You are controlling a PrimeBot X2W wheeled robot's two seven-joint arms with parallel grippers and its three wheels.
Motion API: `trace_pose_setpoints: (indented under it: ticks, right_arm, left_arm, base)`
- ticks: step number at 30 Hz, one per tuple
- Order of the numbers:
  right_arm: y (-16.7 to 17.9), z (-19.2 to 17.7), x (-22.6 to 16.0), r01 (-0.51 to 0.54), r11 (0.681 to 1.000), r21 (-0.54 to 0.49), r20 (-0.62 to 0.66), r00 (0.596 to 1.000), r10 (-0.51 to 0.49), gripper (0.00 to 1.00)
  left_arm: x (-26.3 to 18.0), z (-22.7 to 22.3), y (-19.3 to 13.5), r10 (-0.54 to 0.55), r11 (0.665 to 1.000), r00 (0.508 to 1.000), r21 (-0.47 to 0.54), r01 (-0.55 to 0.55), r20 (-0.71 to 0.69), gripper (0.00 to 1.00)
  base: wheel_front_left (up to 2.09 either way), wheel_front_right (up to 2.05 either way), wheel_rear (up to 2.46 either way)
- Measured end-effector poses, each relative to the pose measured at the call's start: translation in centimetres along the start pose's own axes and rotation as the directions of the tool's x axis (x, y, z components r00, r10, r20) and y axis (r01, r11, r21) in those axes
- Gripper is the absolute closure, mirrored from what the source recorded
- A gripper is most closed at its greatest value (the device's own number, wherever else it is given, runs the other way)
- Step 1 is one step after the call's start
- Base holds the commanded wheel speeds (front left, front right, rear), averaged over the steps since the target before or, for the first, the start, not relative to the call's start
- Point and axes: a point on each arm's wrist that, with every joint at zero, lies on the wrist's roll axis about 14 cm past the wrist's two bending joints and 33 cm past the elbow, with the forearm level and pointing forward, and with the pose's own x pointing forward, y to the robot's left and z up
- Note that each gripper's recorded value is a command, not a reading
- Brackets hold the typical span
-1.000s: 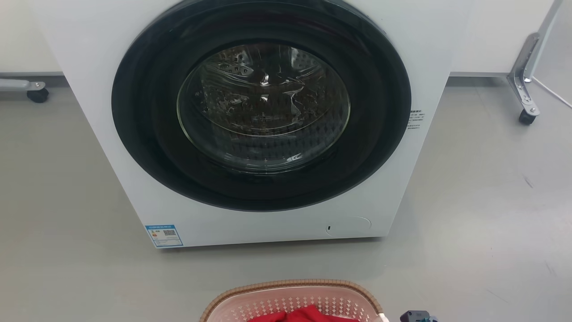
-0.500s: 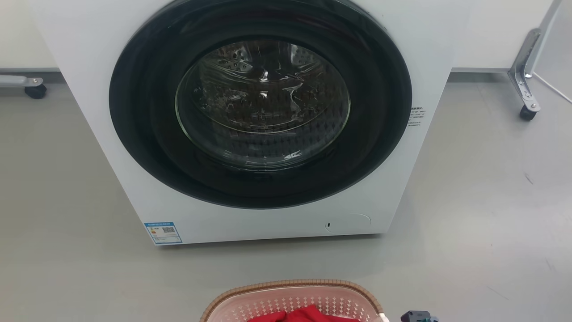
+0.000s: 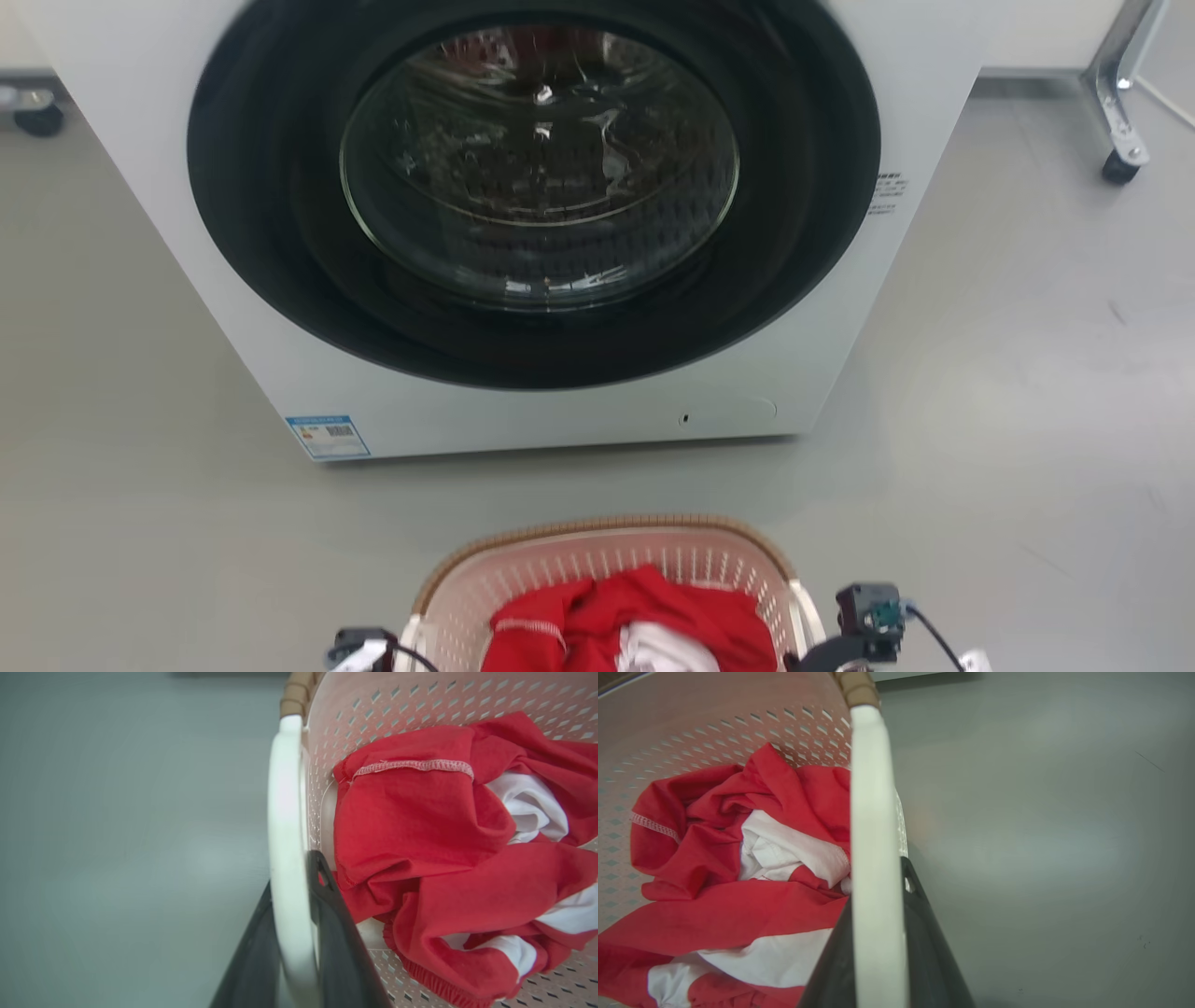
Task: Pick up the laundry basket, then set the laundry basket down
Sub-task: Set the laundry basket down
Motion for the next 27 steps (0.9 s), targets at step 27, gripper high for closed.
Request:
trace_pose_setpoints:
  ticks: [27]
  right_arm:
    - [-1.3,9.1,10.1,-0.022,0.998,-0.057,0.079,0.996,0.027,1.00]
  left_arm:
    - [8.7,8.6,2.5,0.050,0.999,0.997,-0.011,-0.049,0.067,1.00]
  base:
    - [0.00,0.00,0.00]
